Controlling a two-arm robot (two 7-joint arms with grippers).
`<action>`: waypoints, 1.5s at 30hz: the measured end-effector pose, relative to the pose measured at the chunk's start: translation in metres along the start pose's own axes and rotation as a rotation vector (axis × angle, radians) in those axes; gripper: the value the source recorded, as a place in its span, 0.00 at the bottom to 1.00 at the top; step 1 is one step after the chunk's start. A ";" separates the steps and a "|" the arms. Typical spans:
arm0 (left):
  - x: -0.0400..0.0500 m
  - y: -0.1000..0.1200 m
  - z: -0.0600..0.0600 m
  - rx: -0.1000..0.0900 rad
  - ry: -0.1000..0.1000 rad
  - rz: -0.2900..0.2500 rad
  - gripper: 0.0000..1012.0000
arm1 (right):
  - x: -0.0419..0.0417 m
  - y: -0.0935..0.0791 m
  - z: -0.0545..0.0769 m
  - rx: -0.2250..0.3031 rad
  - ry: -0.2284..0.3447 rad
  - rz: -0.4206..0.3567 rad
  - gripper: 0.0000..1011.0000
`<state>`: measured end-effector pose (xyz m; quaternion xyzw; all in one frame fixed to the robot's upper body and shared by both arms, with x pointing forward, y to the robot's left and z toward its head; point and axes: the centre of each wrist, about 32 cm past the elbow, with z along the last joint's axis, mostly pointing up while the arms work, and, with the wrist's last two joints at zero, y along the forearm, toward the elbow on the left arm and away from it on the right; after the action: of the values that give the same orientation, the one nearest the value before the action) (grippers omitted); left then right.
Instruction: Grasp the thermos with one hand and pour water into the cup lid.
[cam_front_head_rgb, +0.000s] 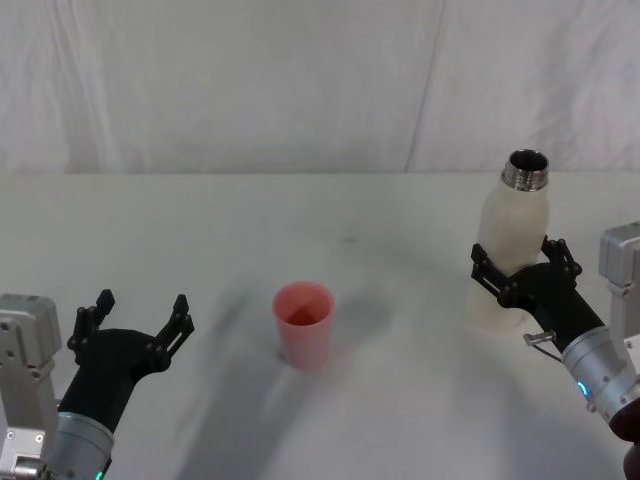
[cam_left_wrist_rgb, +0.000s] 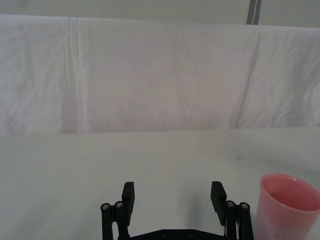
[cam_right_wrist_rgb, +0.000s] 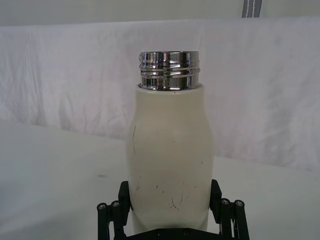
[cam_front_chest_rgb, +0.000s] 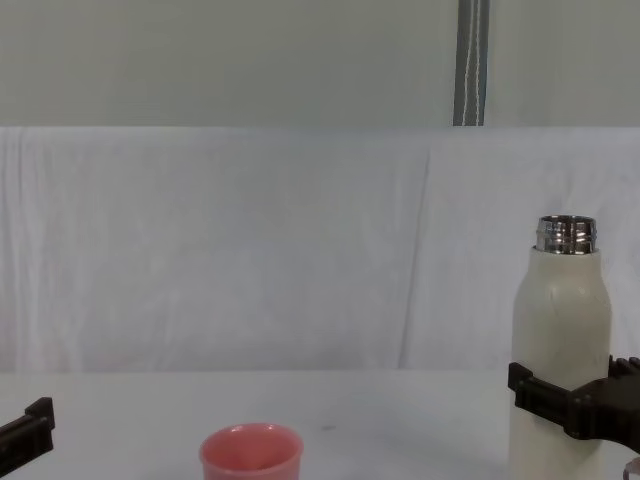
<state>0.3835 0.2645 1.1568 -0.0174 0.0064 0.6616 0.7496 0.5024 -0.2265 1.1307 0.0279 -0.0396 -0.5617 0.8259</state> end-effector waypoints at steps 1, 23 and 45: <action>0.0000 0.000 0.000 0.000 0.000 0.000 0.99 | 0.0000 0.000 0.000 0.000 0.000 0.000 0.94; 0.0000 0.000 0.000 0.000 0.000 0.000 0.99 | -0.0002 -0.001 0.000 0.001 0.002 0.001 0.99; 0.0000 0.000 0.000 0.000 0.000 0.000 0.99 | -0.0018 -0.012 0.006 0.007 0.016 0.003 0.99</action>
<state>0.3835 0.2645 1.1568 -0.0174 0.0064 0.6616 0.7496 0.4900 -0.2293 1.1356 0.0350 -0.0349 -0.5602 0.8269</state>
